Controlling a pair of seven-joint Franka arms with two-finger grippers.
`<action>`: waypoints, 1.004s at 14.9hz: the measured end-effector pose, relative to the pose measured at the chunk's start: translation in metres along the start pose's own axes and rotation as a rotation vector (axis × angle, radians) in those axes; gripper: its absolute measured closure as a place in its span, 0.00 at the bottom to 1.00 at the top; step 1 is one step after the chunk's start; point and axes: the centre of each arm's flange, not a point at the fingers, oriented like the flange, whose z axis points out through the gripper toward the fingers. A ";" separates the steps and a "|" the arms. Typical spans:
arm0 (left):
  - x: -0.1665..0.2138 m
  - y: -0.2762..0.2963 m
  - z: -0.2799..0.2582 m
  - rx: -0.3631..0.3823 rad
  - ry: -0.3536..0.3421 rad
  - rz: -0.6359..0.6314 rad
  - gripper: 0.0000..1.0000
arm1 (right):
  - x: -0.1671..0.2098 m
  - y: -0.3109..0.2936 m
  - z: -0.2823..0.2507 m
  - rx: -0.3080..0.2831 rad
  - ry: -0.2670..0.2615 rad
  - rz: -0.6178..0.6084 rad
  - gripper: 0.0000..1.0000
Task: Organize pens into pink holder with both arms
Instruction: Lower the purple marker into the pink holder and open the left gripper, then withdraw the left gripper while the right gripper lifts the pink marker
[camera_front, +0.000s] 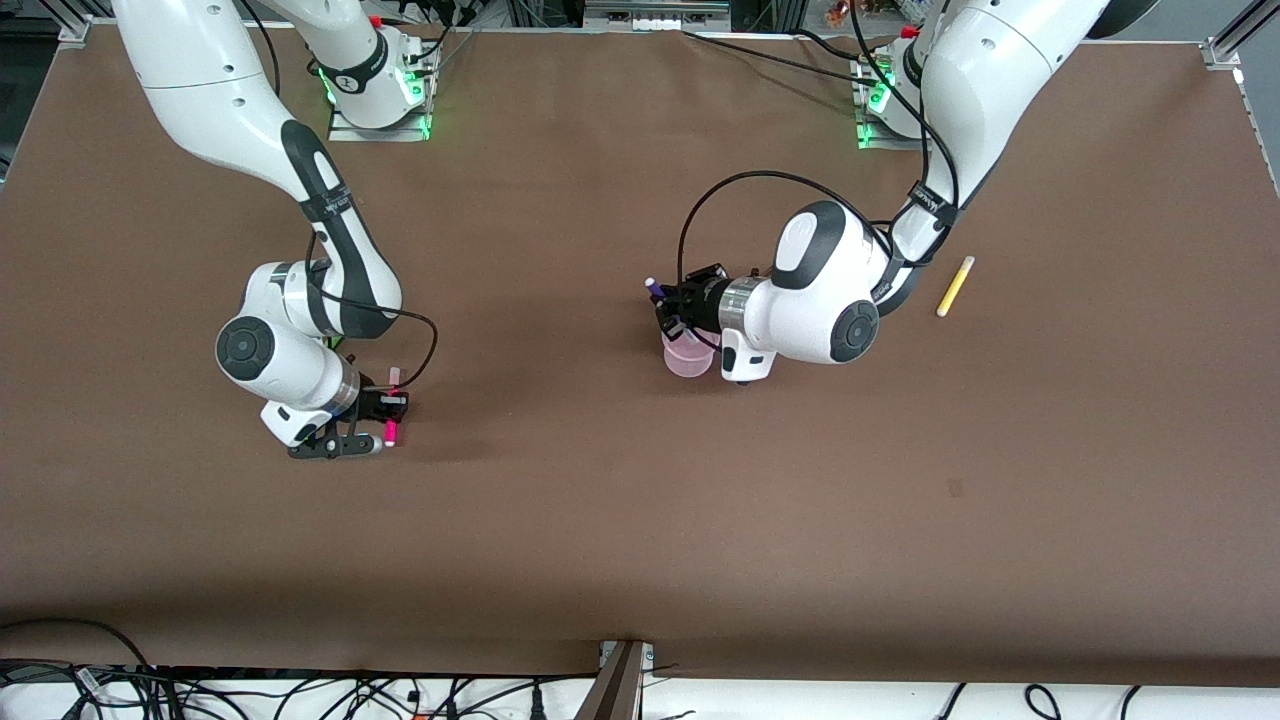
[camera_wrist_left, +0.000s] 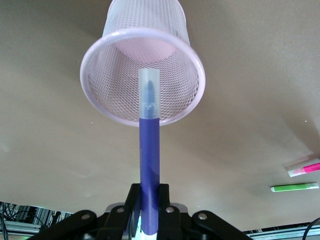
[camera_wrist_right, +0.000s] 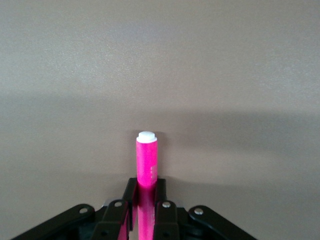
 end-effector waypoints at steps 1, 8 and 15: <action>0.001 0.000 0.001 0.002 -0.001 -0.001 0.81 | 0.000 0.000 0.000 0.000 0.001 0.000 0.82; 0.008 0.000 -0.004 0.006 0.017 0.003 0.24 | 0.015 -0.007 -0.083 0.023 0.100 -0.017 0.82; -0.009 -0.017 -0.151 0.140 0.255 0.154 0.00 | -0.013 -0.039 -0.226 0.083 0.094 -0.116 0.82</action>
